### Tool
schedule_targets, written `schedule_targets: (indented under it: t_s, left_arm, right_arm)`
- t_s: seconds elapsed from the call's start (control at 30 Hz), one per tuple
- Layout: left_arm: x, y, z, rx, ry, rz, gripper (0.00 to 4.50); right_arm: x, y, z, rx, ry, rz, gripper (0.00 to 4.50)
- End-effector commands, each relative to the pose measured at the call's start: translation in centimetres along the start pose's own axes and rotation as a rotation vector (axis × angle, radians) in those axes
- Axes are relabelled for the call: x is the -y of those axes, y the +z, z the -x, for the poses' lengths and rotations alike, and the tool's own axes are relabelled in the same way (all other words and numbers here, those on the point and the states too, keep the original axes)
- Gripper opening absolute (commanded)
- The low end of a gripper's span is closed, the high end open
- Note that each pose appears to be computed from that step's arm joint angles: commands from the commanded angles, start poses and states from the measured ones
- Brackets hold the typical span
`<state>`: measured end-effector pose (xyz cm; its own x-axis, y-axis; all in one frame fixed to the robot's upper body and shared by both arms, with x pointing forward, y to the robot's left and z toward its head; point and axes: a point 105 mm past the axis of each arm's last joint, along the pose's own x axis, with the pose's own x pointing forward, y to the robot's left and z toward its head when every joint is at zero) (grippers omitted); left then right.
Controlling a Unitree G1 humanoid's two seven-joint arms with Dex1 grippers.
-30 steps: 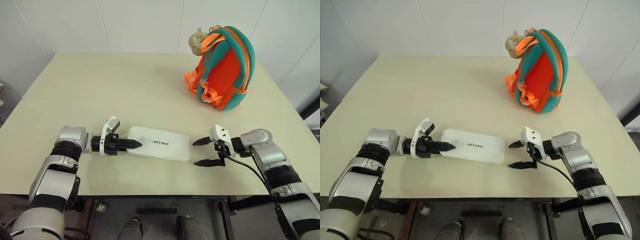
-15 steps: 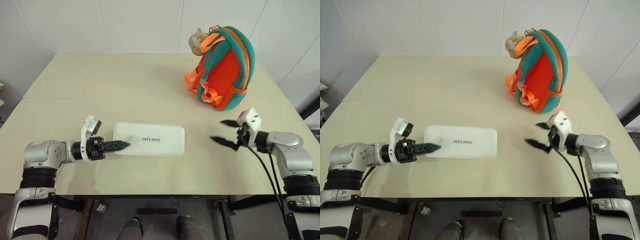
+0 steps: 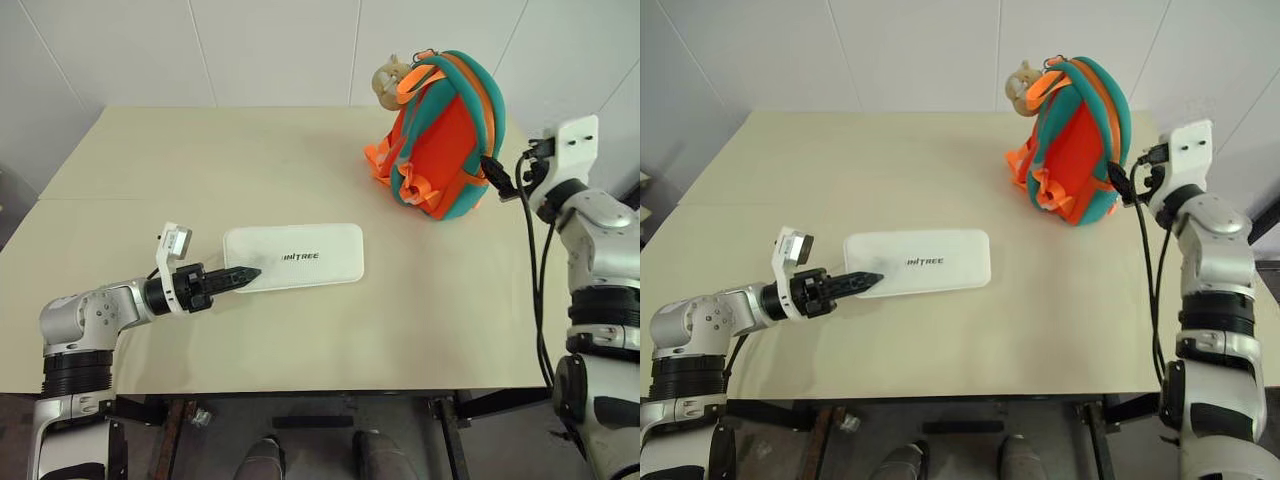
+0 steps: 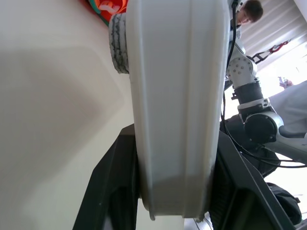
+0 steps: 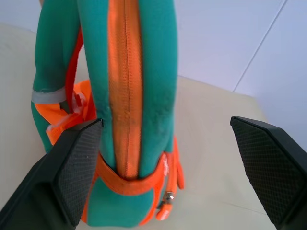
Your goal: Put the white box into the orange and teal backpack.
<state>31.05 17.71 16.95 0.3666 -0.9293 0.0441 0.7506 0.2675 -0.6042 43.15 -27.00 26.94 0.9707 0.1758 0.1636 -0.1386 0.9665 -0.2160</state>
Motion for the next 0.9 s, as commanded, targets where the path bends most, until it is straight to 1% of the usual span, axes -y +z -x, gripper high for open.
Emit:
schedule_targets:
  t_s: [0.03,0.13,0.23,0.33,0.43,0.5,0.53,0.6,0.67,0.7,0.73,0.8,0.9]
  left_arm:
    - [1.3,1.1,0.0,0.048,-0.047,-0.058,1.39]
    - [1.3,1.2,0.3,0.063,-0.035,-0.066,1.39]
    - [1.1,1.2,0.6,0.084,-0.015,-0.071,1.39]
    - [1.1,1.0,0.4,0.088,-0.011,-0.074,1.39]
    - [1.2,0.9,0.2,0.089,-0.017,-0.077,1.39]
    - [1.2,1.0,0.1,0.088,-0.02,-0.079,1.39]
    - [1.2,1.0,0.0,0.087,-0.022,-0.081,1.39]
    - [1.1,1.1,-0.1,0.085,-0.022,-0.082,1.39]
    - [0.9,1.2,-0.1,0.084,-0.02,-0.082,1.39]
    - [0.6,1.1,-0.3,0.08,-0.021,-0.079,1.39]
    - [0.5,1.1,-0.4,0.076,-0.023,-0.077,1.39]
    - [0.2,1.0,-0.8,0.068,-0.031,-0.072,1.39]
    - [-0.1,1.0,-1.2,0.063,-0.038,-0.07,1.39]
  right_arm:
    - [-0.4,1.0,-1.2,0.021,0.008,-0.018,4.5]
    - [-1.3,0.8,-2.1,-0.002,0.046,-0.003,4.5]
    - [-1.7,0.2,-2.8,-0.028,0.045,0.069,4.5]
    - [-1.2,-0.6,-3.2,-0.046,-0.003,0.103,3.89]
    - [-1.2,-0.9,-3.3,-0.049,0.001,0.123,2.86]
    - [-1.6,-0.8,-3.4,-0.044,0.042,0.109,2.08]
    - [-1.8,-0.7,-3.3,-0.043,0.076,0.108,1.84]
    - [-2.0,-0.6,-3.0,-0.04,0.124,0.109,1.11]
    - [-1.7,-0.4,-2.3,-0.036,0.176,0.12,0.48]
    - [-1.1,-0.5,-1.3,-0.04,0.21,0.139,0.19]
    - [-0.7,-0.5,-0.7,-0.045,0.233,0.153,0.01]
    - [-0.1,-0.4,1.2,-0.058,0.293,0.179,0.01]
    - [0.9,-0.3,3.4,-0.088,0.324,0.198,0.01]
